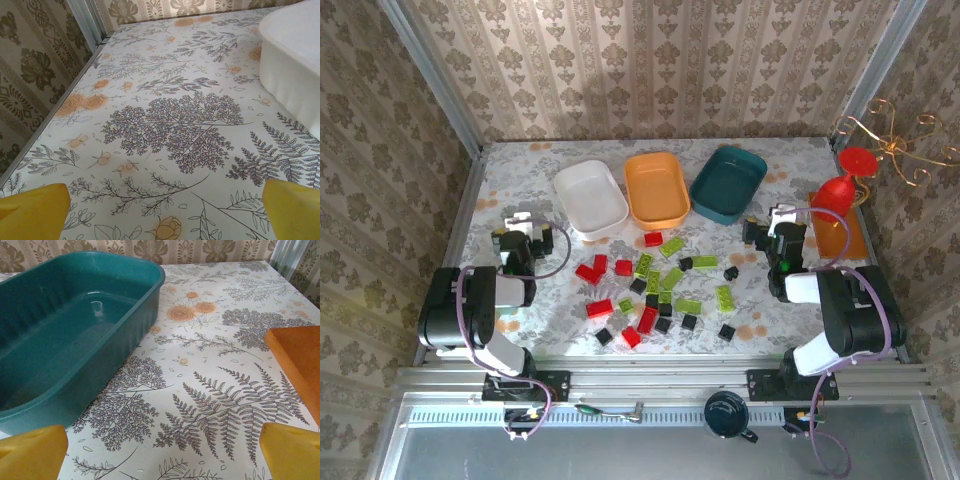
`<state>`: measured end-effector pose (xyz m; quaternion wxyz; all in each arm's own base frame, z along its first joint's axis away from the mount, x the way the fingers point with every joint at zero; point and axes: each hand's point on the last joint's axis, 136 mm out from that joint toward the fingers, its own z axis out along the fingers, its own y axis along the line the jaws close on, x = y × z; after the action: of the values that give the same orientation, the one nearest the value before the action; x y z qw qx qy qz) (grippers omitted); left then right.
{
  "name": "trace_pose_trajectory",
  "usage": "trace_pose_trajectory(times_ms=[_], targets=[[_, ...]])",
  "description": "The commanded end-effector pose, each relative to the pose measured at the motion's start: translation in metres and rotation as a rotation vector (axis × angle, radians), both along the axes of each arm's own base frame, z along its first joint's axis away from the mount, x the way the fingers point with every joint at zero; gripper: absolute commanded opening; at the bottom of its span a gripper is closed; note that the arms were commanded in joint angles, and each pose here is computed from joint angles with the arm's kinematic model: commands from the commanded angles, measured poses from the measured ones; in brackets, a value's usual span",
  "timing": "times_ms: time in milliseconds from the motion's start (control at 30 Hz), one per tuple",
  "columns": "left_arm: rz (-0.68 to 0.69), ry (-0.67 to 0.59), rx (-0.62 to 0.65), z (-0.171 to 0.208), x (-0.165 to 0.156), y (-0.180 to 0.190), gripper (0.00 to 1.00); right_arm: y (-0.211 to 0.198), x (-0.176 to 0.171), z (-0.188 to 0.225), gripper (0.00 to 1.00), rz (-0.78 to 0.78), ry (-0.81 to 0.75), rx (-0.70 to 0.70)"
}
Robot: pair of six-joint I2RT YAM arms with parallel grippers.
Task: Sort the legos into containers by color
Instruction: Pick up the lego from the center of the table.
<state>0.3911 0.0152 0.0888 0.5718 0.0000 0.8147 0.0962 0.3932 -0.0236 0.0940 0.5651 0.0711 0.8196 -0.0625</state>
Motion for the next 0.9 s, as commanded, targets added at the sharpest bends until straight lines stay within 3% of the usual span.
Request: trace_pose_trajectory(times_ms=[0, 867], targets=[[-0.011, -0.036, -0.007, 0.0105, 0.0058, -0.0027, 1.0, 0.001, 0.002, 0.0052, 1.0, -0.002, -0.029, 0.004], [-0.01, -0.036, -0.007, 0.0104, 0.0058, -0.0021, 1.0, 0.001, 0.0023, 0.0063, 1.0, -0.002, -0.032, 0.004]])
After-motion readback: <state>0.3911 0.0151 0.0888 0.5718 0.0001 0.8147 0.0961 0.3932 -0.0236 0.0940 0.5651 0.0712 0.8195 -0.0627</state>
